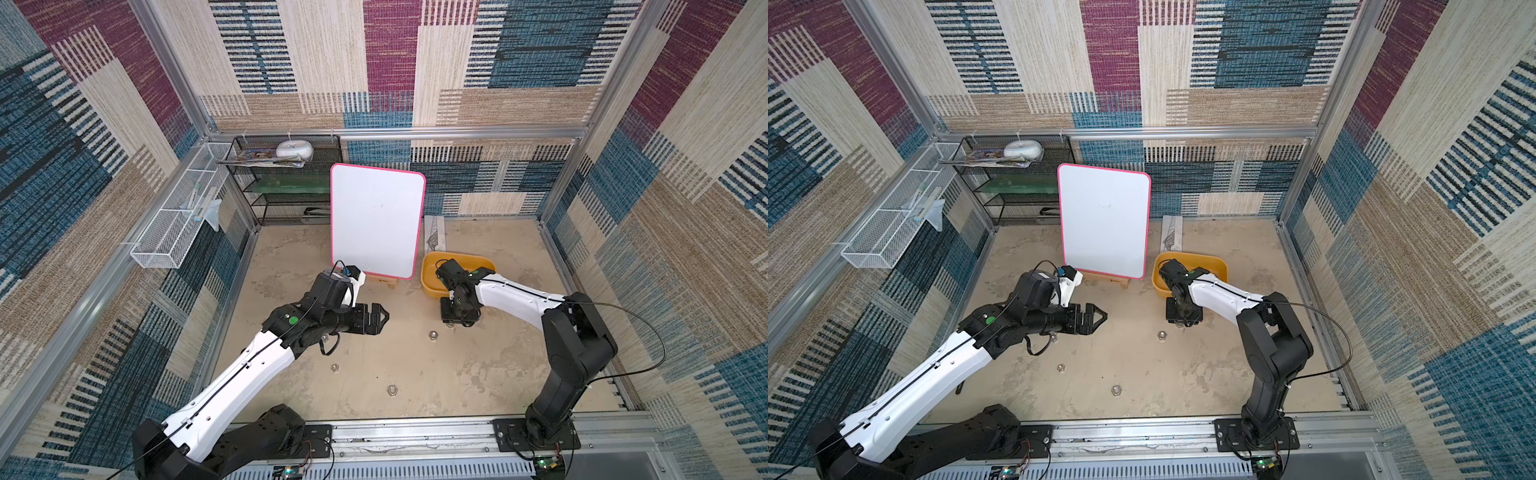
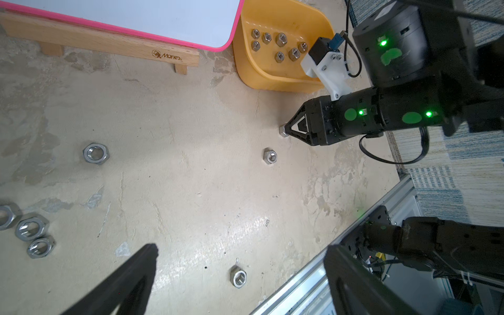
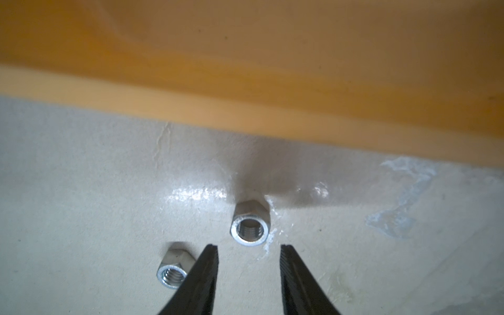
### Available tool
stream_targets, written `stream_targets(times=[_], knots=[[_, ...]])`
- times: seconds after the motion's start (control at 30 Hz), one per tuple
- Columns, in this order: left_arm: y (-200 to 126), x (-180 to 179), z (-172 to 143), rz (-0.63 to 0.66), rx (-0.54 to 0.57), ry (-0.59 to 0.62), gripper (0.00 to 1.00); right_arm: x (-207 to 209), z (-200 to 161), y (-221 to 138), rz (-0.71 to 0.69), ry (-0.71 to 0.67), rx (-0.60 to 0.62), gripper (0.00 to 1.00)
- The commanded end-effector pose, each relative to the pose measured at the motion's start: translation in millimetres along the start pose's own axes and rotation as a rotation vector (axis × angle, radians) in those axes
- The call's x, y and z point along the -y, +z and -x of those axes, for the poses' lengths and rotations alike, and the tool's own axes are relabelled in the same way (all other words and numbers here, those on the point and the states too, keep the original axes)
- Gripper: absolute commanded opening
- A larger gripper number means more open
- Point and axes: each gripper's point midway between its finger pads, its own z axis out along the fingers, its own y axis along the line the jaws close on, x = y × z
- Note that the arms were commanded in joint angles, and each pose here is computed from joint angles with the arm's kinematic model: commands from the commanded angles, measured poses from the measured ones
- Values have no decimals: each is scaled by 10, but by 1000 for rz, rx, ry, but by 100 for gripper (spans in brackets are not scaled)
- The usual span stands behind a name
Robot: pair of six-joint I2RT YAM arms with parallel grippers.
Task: Put the nuts on the desktop into the storage box
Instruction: Pick up the nut from the center of the board.
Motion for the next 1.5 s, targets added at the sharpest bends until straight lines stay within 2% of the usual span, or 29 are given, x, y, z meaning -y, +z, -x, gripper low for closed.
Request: stream_targets(times=[0.0,0.3,0.57,0.77,0.93,1.2,1.47], knots=[[-2,-31,-14,15,-1,-7,100,-21,3,43,7,47,-4,43],[0,-27,-3,15,1,-2,100,-37,-67,154,23,80,-29,44],[-12,-22,22,18,5,3,100,-88,27,214,17,58,-23,41],[-3,-19,30,18,4,5,100,-61,36,287,-11,46,-30,36],[15,-18,27,16,0,4,100,-2,7,282,-36,38,-29,25],[45,-6,40,11,-5,6,100,15,200,-118,-49,10,57,23],[62,4,69,9,-1,11,100,139,688,-666,-85,-12,215,24]])
